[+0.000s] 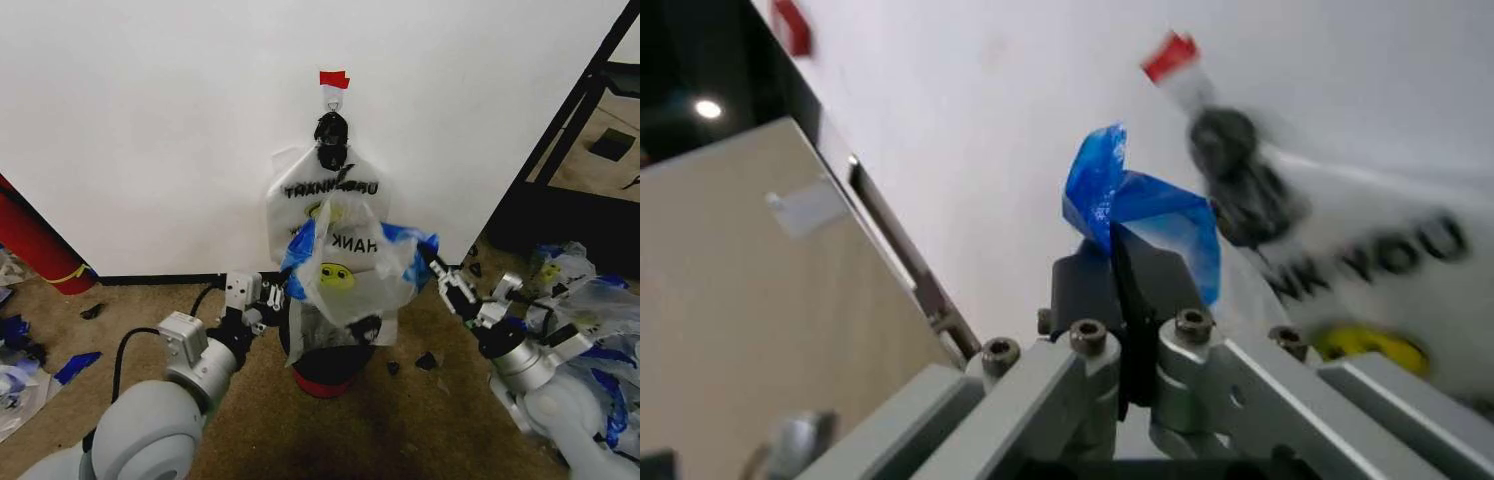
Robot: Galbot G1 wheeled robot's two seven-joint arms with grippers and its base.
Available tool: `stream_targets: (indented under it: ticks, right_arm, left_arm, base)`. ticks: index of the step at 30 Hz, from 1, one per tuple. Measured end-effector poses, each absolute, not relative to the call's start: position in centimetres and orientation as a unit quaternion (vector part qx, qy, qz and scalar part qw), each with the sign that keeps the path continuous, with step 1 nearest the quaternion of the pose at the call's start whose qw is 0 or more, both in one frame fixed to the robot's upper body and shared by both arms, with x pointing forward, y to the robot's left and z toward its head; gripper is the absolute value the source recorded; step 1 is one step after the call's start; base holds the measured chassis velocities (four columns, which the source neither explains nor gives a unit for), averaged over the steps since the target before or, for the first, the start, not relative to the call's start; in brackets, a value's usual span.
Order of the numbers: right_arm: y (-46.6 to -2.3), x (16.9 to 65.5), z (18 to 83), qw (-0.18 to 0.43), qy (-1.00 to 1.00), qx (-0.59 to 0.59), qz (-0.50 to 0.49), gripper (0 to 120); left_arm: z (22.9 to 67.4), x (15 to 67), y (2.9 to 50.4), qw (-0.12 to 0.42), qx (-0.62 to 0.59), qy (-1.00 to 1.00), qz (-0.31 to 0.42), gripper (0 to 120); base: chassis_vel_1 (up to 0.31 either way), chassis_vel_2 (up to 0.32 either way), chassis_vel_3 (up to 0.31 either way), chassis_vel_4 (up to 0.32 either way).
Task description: Pick up the garbage bag from the wall and place it over the trash bin.
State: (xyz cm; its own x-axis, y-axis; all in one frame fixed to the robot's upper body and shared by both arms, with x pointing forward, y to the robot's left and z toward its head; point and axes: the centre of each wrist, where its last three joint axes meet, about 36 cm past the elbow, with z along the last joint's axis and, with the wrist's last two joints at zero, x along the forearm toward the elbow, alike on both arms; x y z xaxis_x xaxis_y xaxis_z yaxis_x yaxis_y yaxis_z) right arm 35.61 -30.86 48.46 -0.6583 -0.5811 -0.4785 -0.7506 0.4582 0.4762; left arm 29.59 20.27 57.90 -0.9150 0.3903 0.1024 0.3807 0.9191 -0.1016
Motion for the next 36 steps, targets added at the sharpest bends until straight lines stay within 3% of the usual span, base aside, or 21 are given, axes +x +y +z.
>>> stream_targets:
  ticks: [15, 23, 31, 36]
  right_arm:
    - [-28.1, 37.6, 47.5, 0.122, 0.834, -0.403, 0.356, 0]
    - [-26.8, 38.9, 44.8, 0.100, 0.837, -0.399, 0.360, 0]
    - [-27.6, 38.9, 43.7, 0.091, 0.839, -0.395, 0.362, 0]
    - [-25.7, 39.1, 41.2, 0.082, 0.833, -0.388, 0.385, 0]
  left_arm:
    - [57.4, 29.3, 19.4, 0.031, -0.204, -0.975, 0.080, 0]
    - [53.2, 30.5, 18.2, 0.056, -0.173, -0.976, 0.117, 0]
    - [50.3, 32.3, 17.7, 0.063, -0.150, -0.980, 0.119, 0]
    - [47.9, 32.9, 18.1, 0.078, -0.129, -0.982, 0.109, 0]
  base:
    - [0.000, 0.000, 0.000, 0.000]
    - [0.000, 0.000, 0.000, 0.000]
    - [0.000, 0.000, 0.000, 0.000]
    - [0.000, 0.000, 0.000, 0.000]
